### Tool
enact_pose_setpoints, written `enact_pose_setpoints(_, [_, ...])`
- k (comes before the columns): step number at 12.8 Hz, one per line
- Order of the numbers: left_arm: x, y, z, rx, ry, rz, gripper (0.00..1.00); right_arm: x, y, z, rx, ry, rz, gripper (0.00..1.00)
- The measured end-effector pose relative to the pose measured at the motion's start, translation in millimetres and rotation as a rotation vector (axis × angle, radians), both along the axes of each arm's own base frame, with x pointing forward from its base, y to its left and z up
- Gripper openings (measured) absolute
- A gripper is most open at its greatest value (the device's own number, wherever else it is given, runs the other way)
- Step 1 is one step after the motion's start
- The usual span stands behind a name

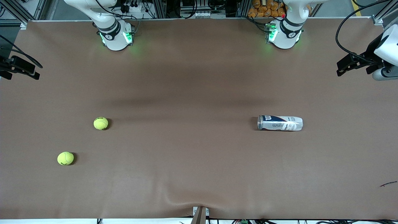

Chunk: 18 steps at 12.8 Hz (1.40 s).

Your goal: Insert tennis ball vertically with right arm

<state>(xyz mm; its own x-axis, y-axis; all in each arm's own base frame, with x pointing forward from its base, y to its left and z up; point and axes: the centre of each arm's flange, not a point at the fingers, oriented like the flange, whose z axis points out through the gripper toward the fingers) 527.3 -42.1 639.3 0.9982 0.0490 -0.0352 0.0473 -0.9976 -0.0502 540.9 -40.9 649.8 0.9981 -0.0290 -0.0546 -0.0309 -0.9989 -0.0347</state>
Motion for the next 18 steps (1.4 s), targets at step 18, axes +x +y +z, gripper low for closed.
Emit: enact_pose_setpoints(18, [9.5,-1.0,-17.1,-0.010,0.033,-0.015,1.00,0.0,-1.6,0.3,0.000,-0.002,-0.003,1.00])
